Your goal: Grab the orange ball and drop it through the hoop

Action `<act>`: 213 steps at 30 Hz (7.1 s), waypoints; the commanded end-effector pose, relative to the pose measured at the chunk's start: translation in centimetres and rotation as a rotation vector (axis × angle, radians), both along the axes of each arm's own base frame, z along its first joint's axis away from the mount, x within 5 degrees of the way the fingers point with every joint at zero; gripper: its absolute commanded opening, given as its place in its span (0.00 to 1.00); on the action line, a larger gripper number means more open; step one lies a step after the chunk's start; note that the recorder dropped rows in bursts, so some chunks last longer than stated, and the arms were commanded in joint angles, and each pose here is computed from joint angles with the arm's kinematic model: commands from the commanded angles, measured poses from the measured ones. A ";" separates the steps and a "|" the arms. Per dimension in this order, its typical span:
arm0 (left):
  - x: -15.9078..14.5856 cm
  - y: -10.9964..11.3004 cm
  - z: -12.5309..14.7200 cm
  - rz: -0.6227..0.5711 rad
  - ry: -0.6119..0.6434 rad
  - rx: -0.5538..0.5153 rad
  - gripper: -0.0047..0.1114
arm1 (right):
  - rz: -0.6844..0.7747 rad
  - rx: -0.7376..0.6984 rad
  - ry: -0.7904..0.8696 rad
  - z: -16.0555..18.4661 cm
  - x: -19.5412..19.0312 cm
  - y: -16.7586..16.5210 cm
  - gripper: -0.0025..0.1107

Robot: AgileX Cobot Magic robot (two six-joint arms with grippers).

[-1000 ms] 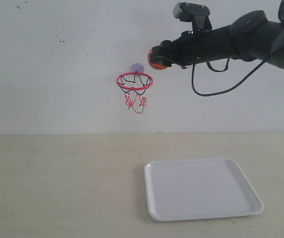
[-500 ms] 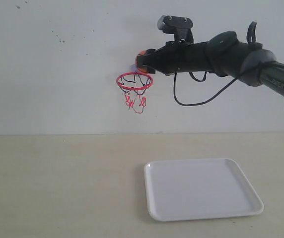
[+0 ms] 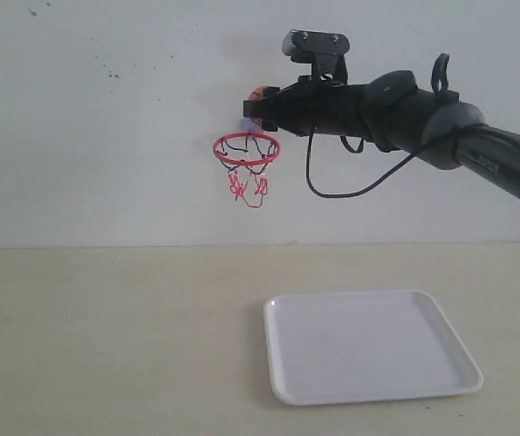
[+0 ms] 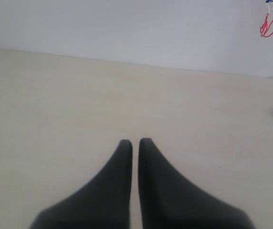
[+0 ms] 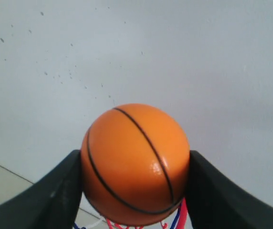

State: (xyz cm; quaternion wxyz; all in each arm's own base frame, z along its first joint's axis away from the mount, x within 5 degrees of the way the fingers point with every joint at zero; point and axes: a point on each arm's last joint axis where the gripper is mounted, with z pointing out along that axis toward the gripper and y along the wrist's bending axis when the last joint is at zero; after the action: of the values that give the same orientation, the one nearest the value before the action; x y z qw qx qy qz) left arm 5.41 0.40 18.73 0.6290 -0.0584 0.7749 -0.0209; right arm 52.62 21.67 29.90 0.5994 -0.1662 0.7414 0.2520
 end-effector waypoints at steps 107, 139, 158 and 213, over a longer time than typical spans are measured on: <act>0.0 0.0 -0.2 -0.002 0.006 -0.010 0.08 | 0.429 0.408 1.041 -7.9 -38.7 -13.1 0.02; 0.0 0.0 -0.2 -0.002 0.006 -0.010 0.08 | -0.134 0.141 0.461 -7.7 -41.0 -17.0 0.02; 0.0 0.0 -0.2 -0.002 0.006 -0.010 0.08 | -0.460 0.311 0.131 -10.2 -45.5 -20.0 0.02; 0.0 0.0 -0.2 -0.002 0.006 -0.010 0.08 | -0.515 -0.028 0.126 -11.9 -47.4 -21.1 0.02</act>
State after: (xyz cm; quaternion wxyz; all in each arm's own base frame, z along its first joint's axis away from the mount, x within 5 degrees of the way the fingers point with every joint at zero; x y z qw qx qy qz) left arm 5.41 0.40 18.73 0.6290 -0.0584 0.7749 -0.0209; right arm 5.29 0.59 17.96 0.5908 0.0403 0.8001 0.0957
